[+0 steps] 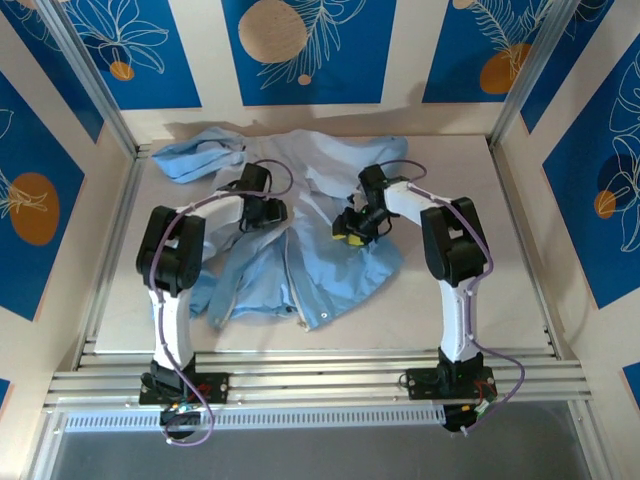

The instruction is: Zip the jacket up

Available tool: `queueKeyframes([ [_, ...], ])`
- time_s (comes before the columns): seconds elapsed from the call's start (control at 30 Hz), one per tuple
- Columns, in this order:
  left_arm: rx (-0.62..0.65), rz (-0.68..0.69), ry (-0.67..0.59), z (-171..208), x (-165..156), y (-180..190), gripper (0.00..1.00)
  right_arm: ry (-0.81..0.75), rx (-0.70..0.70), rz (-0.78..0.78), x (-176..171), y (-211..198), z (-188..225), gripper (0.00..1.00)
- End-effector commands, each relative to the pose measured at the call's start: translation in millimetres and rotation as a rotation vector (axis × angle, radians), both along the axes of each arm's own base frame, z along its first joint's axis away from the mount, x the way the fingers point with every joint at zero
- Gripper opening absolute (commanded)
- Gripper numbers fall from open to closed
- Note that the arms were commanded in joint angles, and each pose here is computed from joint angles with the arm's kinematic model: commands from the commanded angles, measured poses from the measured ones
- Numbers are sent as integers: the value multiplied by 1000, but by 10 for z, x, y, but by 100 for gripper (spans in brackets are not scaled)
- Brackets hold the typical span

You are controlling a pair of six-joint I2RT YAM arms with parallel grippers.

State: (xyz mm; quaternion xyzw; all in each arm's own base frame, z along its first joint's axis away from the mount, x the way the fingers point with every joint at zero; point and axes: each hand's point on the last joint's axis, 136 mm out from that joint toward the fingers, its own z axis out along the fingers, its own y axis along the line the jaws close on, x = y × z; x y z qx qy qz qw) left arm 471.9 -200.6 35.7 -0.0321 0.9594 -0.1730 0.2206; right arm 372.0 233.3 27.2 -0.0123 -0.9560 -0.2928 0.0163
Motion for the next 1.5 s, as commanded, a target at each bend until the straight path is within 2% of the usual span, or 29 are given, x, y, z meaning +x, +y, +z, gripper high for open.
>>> queueKeyframes([
  [0.0, -66, -25, 18, -77, 95, -380, 47, 146, 7, -27, -480, 7, -229, 50],
  [0.17, -81, -100, 23, -129, 214, -896, 50, 127, -23, -39, -597, -28, -269, 50],
  [0.33, -78, -112, -39, 167, 304, -906, 53, 39, -95, -43, -421, -150, -88, 50],
  [0.5, 11, -185, -103, 786, 178, -516, 64, -87, -156, -54, -271, -231, 273, 51],
  [0.67, 179, -195, -147, 1182, -255, 205, 75, -189, -192, -4, -297, -26, 609, 53],
  [0.83, 333, -175, -87, 1008, -979, 876, 80, -196, -180, 75, -382, 428, 570, 54],
  [1.03, 286, -138, 52, 647, -1690, 1087, 82, -144, -140, 158, -480, 908, 322, 52],
  [1.2, 258, -115, 130, 341, -1930, 1109, 83, -96, -103, 172, -500, 1073, 158, 41],
  [1.37, 273, -95, 163, 126, -1941, 1135, 83, -87, -102, 177, -424, 1083, 35, 27],
  [1.4, 264, -89, 160, 115, -1932, 1123, 81, -88, -104, 172, -385, 1075, 10, 22],
  [1.47, 240, -88, 145, 124, -1918, 1087, 67, -84, -100, 160, -307, 1072, -23, 17],
])
